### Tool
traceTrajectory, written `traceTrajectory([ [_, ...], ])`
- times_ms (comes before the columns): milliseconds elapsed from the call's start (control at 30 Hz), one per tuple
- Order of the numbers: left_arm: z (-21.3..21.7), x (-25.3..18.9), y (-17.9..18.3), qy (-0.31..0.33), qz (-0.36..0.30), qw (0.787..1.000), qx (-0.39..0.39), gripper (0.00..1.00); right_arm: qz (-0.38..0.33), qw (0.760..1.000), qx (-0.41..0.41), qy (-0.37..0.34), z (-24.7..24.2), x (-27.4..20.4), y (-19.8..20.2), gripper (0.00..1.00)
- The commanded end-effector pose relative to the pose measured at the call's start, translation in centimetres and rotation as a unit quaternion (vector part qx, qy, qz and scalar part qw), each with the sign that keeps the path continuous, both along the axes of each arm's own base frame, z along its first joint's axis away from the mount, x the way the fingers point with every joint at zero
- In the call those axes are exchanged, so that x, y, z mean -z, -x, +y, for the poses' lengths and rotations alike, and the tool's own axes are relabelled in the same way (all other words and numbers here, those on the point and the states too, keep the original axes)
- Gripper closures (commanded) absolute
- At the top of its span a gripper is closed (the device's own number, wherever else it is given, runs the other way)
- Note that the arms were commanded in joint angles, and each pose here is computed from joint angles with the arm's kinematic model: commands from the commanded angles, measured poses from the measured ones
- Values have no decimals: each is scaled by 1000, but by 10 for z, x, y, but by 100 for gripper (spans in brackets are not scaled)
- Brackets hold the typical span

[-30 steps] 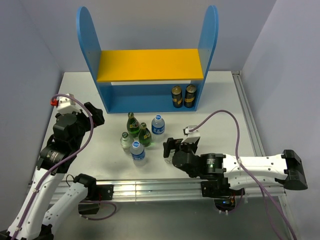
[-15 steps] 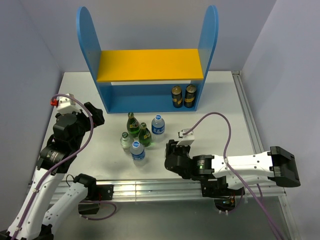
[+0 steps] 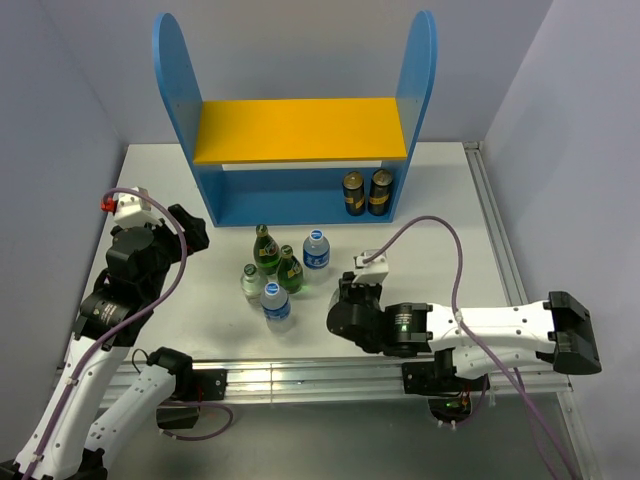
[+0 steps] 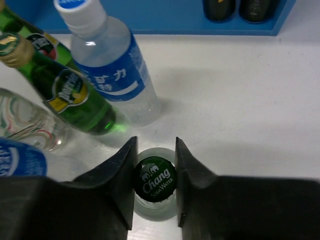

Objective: Place and organize the beverage onto the shelf

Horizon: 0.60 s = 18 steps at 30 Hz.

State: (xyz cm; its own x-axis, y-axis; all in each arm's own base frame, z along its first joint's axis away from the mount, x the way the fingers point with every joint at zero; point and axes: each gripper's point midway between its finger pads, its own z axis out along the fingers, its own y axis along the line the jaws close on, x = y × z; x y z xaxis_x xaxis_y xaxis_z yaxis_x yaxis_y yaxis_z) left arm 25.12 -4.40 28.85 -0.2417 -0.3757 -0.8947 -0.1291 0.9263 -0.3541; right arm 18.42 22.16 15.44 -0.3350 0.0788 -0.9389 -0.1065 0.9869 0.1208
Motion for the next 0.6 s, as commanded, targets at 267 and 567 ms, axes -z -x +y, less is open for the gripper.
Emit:
traceTrajectory([
  [267, -1, -2, -1, -6, -6, 1000, 7, 1, -124, 987, 33, -100, -37, -209, -34, 100],
  [567, -1, -6, 1, -4, -13, 1000, 8, 1, -202, 971, 73, -100, -72, -325, -82, 100],
])
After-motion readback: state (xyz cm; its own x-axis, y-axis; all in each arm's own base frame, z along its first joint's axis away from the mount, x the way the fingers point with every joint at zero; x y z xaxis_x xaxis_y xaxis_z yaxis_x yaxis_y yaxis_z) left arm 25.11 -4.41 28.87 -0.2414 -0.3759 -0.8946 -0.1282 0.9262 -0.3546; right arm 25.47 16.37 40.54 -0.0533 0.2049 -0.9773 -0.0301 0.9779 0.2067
